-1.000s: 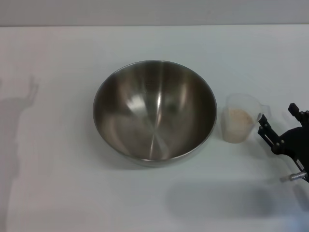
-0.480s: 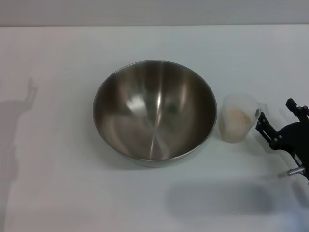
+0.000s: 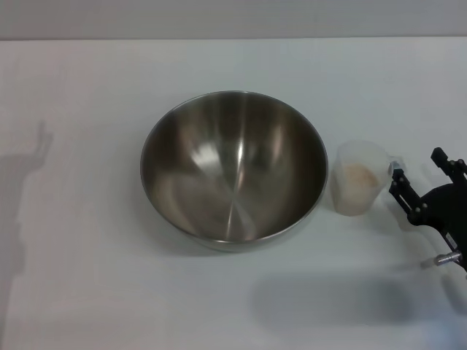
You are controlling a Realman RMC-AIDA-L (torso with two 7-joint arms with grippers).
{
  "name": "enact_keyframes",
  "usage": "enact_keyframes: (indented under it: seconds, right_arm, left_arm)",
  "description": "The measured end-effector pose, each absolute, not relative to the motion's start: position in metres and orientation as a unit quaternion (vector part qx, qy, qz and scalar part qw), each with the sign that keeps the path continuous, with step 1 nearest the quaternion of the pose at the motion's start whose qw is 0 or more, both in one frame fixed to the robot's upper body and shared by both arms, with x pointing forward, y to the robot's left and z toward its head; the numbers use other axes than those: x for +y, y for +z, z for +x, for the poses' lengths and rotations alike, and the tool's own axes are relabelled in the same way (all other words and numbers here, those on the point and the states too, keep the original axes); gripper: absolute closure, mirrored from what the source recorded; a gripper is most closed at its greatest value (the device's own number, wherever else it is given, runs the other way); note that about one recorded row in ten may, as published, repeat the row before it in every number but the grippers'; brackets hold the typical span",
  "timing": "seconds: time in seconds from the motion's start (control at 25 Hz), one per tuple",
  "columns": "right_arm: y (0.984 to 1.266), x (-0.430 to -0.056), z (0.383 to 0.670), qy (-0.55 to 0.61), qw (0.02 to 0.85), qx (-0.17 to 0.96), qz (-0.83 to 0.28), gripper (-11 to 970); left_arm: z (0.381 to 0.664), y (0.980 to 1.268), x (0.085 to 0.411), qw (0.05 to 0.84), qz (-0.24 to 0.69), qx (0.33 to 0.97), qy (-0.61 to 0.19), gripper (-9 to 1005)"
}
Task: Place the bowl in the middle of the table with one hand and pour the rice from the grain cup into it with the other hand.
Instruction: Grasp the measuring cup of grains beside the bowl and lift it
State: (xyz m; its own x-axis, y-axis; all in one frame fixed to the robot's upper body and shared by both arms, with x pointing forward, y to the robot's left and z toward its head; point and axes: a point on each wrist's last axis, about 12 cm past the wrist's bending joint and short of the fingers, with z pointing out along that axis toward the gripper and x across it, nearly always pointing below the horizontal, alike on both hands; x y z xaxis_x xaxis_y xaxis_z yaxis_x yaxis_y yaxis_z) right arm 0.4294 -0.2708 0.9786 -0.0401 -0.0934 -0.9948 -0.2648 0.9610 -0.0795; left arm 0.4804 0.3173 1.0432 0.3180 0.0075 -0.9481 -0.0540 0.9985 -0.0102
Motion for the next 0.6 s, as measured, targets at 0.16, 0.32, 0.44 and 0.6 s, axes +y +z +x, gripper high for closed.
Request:
enact_keyframes:
  seconds: [0.16, 0.32, 0.44, 0.6]
  right_arm:
    - [0.9790, -0.2704, 0.4306, 0.063, 0.682, 0.718, -0.125, 239]
    - [0.9796, -0.2708, 0.4338, 0.061, 0.682, 0.718, -0.122, 362]
    - [0.9796, -0.2707, 0.4339, 0.061, 0.682, 0.718, -0.123, 455]
    - [0.9800, -0.2699, 0.4351, 0.062, 0.683, 0.717, -0.124, 578]
  left_arm:
    - [0.4805, 1.0420, 0.3178, 0.809, -0.019, 0.587, 0.020, 167]
    - [0.4801, 1.0415, 0.3181, 0.808, -0.019, 0.589, 0.021, 167]
    - [0.4797, 1.0412, 0.3183, 0.808, -0.019, 0.589, 0.021, 167]
    - [0.4791, 1.0403, 0.3191, 0.806, -0.018, 0.591, 0.023, 168]
